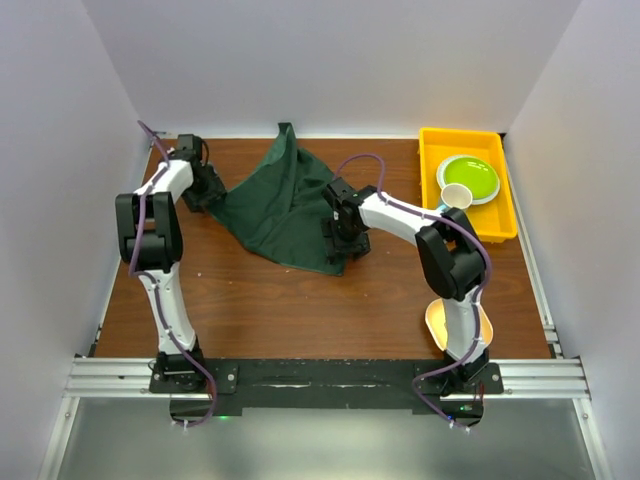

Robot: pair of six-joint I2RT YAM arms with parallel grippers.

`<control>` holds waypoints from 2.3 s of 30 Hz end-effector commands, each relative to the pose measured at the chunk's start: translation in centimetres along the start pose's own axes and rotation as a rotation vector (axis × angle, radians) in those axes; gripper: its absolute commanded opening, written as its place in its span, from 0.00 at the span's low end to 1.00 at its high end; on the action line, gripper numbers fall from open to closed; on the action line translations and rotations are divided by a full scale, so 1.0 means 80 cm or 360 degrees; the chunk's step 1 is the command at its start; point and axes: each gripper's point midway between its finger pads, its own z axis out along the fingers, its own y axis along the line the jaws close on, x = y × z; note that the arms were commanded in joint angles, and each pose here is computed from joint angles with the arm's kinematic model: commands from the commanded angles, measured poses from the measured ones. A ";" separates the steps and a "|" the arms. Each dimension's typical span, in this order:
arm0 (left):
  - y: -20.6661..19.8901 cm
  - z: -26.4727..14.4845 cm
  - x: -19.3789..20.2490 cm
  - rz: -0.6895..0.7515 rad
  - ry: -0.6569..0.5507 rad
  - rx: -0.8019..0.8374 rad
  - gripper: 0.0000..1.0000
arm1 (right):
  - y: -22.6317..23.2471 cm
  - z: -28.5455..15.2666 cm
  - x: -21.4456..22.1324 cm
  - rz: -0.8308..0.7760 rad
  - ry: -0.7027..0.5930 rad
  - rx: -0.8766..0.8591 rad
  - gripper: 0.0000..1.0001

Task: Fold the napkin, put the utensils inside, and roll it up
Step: Flatten the napkin out

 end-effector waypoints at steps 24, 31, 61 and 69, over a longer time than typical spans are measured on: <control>0.115 -0.134 0.084 -0.0316 -0.0253 -0.0165 0.00 | -0.032 -0.001 0.110 -0.0157 0.0085 0.0059 0.00; 0.087 -0.171 0.081 -0.0345 -0.0294 0.0067 0.00 | -0.038 -0.065 0.026 0.0003 -0.0145 -0.0086 0.00; 0.011 -0.450 -0.041 -0.0342 -0.1293 0.0742 0.00 | 0.054 -0.343 -0.042 -0.0075 -0.0854 -0.0831 0.00; 0.134 -0.305 0.184 -0.0437 -0.0575 0.0190 0.24 | -0.022 -0.147 0.152 -0.0109 0.0029 -0.0514 0.00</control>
